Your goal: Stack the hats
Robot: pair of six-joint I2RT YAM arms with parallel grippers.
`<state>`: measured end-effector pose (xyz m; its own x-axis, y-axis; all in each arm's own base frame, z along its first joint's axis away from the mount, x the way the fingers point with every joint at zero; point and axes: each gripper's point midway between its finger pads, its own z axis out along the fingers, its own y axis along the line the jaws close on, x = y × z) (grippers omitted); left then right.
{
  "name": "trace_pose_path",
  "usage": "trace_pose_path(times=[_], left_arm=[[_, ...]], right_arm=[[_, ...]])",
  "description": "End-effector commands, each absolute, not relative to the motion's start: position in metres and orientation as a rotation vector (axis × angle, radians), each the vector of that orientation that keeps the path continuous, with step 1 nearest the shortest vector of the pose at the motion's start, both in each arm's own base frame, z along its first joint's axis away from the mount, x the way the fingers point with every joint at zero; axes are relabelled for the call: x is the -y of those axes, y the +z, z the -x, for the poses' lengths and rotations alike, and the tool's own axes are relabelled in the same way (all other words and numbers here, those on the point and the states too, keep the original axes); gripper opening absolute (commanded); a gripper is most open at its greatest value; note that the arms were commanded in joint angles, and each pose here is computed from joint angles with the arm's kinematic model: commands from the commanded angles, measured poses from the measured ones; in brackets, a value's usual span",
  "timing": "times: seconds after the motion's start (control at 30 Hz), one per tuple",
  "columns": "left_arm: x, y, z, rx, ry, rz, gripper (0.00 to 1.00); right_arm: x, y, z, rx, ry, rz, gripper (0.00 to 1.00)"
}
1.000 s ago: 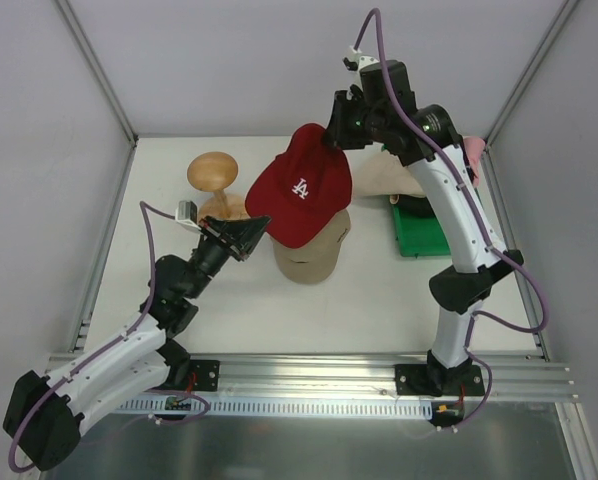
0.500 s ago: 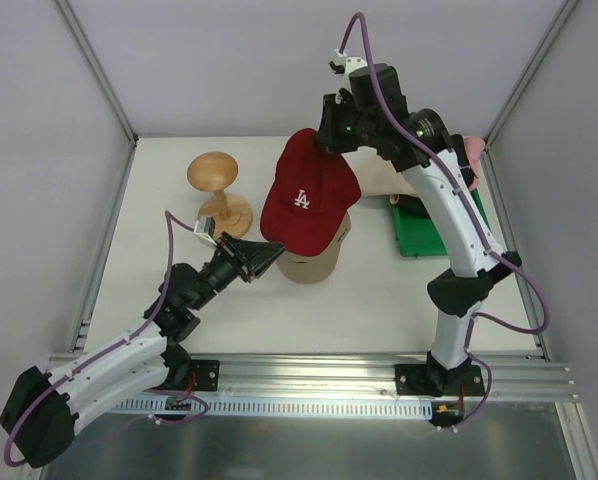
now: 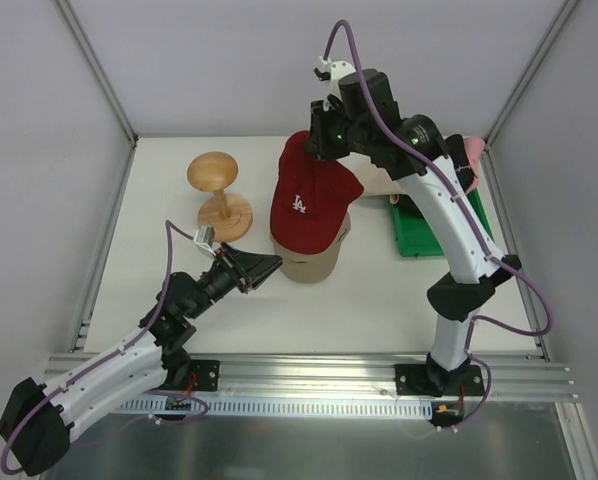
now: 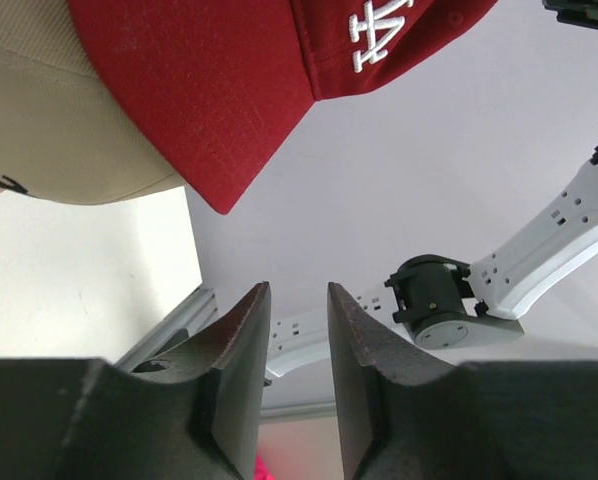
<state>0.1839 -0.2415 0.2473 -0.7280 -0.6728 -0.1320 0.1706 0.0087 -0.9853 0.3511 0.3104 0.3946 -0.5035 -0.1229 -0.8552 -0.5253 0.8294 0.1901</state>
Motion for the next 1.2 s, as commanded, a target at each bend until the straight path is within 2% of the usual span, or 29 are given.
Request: trace_pose_path(times=[0.0,0.1,0.3,0.67,0.97,1.17], left_arm=[[0.241,0.243,-0.176,-1.691,-1.77,0.465,0.31],[0.237,0.243,-0.177,-1.696,-1.725,0.452,0.43],[0.229,0.251,-0.18,-1.684,-1.65,0.443,0.56],[0.222,0.23,-0.193,-1.807,-1.464,0.501,0.7],[0.224,0.213,-0.201,-1.845,-1.285,0.296,0.78],[0.231,0.203,-0.199,-1.789,-1.336,0.187,0.8]], right_arm=[[-0.303,0.427,-0.34,-1.97,0.556,0.486,0.08],[-0.304,0.428,-0.333,-1.967,0.563,0.512,0.08],[-0.315,0.421,-0.315,-1.964,0.632,0.612,0.07],[-0.32,0.407,-0.305,-1.982,0.645,0.697,0.07],[-0.326,0.396,-0.307,-2.001,0.654,0.72,0.07],[-0.329,0.39,-0.307,-2.017,0.663,0.732,0.06]])
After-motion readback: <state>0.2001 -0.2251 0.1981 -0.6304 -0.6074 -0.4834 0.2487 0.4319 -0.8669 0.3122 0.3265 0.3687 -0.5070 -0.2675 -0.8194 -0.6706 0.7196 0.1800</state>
